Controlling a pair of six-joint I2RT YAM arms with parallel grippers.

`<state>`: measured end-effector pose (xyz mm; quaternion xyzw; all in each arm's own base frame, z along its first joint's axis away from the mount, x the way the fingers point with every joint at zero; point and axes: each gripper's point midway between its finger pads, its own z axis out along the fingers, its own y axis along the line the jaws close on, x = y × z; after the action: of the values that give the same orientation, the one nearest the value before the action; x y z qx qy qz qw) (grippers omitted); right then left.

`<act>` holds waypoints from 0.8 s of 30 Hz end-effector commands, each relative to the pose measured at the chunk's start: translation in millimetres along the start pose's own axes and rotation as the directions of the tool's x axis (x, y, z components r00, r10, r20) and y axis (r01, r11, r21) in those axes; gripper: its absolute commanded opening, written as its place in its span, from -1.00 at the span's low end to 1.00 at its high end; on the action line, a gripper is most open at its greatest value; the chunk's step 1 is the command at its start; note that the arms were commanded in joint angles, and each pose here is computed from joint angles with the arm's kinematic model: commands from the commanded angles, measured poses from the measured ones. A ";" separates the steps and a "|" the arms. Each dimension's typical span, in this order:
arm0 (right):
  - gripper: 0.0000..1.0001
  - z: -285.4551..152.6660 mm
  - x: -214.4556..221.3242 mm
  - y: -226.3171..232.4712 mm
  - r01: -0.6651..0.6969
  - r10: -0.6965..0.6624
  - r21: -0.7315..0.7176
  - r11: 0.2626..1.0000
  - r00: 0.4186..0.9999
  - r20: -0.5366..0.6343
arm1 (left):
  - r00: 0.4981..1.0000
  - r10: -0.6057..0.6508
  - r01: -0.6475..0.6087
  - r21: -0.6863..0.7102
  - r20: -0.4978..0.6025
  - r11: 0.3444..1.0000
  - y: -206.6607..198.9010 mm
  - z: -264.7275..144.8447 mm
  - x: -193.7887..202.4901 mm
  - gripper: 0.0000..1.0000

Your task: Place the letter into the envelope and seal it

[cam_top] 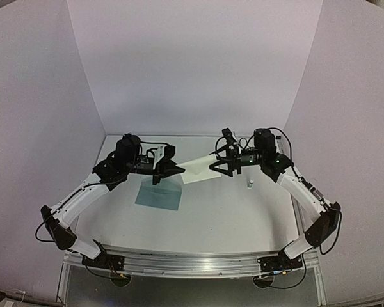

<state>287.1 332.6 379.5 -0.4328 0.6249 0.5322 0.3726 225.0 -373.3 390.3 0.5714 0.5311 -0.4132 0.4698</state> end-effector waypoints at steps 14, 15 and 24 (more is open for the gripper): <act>-0.58 3.0 -9.1 34.5 -0.014 0.013 -0.184 0.983 1.000 -0.003 | 0.997 -0.047 0.048 -0.024 0.063 0.999 8.1 -4.9 -19.7 -1.00; -0.68 3.9 -9.1 34.5 -0.017 0.017 -0.185 0.983 1.000 -0.004 | 0.997 -0.053 0.054 -0.026 0.065 0.998 8.7 -4.9 -20.0 -1.00; -1.00 3.5 -15.7 25.8 -0.044 0.046 -0.104 0.994 0.999 0.016 | 0.985 -0.152 0.157 -0.059 0.078 0.986 20.3 -8.9 -21.4 -0.22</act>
<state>265.9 338.1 386.9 -0.4385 0.6040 0.5831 0.3207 234.5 -372.5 396.8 0.5220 0.5684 -0.4428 0.4565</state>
